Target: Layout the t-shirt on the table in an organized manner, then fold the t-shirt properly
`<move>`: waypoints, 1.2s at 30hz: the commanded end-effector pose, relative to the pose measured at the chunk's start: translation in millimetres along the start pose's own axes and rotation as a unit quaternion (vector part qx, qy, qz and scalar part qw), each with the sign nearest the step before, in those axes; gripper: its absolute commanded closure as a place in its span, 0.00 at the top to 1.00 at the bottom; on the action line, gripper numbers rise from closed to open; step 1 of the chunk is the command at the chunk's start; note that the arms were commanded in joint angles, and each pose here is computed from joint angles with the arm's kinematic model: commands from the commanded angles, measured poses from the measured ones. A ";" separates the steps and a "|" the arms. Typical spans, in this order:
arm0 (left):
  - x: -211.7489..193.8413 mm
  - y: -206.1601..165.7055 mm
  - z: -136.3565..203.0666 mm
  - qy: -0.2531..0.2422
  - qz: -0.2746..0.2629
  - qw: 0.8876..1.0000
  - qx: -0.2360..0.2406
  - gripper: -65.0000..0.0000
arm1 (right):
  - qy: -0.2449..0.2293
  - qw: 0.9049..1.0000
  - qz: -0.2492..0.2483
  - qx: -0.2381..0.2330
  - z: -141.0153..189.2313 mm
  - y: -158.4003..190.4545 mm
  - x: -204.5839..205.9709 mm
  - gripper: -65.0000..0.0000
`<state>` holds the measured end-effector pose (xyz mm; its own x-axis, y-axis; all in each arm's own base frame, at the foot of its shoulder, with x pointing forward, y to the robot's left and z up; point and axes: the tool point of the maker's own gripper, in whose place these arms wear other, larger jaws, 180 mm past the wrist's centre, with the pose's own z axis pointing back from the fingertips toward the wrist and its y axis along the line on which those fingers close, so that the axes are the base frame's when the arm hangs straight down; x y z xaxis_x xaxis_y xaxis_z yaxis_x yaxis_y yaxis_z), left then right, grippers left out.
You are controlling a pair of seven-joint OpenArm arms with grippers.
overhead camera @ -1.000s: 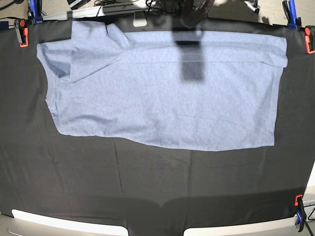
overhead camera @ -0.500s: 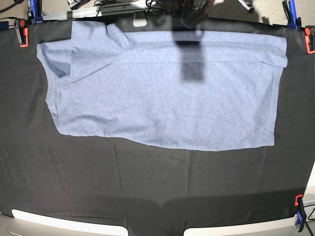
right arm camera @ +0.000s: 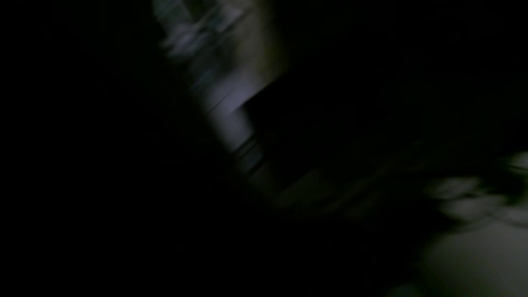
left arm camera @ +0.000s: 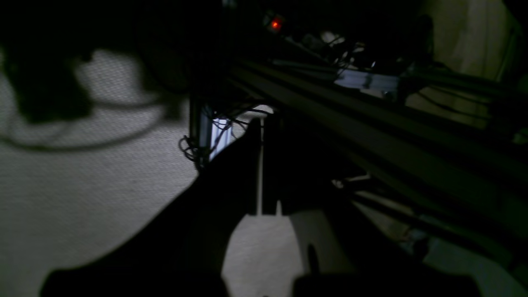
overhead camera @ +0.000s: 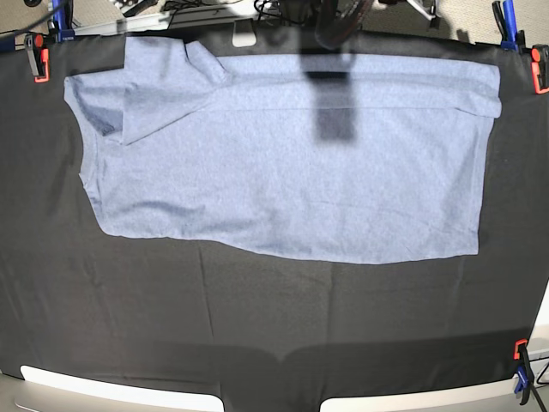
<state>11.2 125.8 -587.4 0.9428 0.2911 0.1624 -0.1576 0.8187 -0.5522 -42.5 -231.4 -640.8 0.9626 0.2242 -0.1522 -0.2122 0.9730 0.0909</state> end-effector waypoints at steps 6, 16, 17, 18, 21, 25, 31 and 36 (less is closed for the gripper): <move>6.5 4.0 -14.3 -0.008 0.034 0.999 -0.005 0.00 | -0.013 1.000 0.003 0.024 -5.4 28.8 13.1 0.00; 14.2 0.8 -22.4 -0.023 0.006 1.000 -0.003 0.16 | -0.008 0.999 0.023 0.026 -7.3 36.7 12.8 0.00; 15.4 2.9 -23.9 -0.029 0.009 1.000 0.008 0.16 | -0.007 0.999 0.023 0.026 -7.4 36.7 12.6 0.00; 16.5 5.6 -25.7 -0.035 0.009 0.999 0.022 0.16 | -0.008 0.999 0.023 0.026 -7.3 36.6 13.0 0.00; 11.1 7.1 -33.2 -0.033 -0.019 0.998 0.055 0.16 | -0.006 0.999 0.023 0.026 -7.3 36.6 12.5 0.00; 8.5 -1.3 -42.9 -0.039 -0.022 0.997 0.068 0.16 | -0.008 0.999 0.023 0.027 -7.1 36.8 14.1 0.00; 1.1 -16.1 -51.6 -0.029 -0.014 0.998 0.056 0.15 | -0.019 0.998 0.033 0.046 -4.7 43.4 22.9 0.00; -6.6 -15.6 -51.3 -0.011 -0.012 0.998 0.056 0.15 | -0.024 0.998 0.035 0.056 -3.6 46.9 26.7 0.00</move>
<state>23.4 84.3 -622.7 0.9423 0.2763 0.1891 -0.1669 0.8772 -0.4502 -27.7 -177.1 -645.2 0.9535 0.2862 -0.0950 -0.2631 0.9434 0.2021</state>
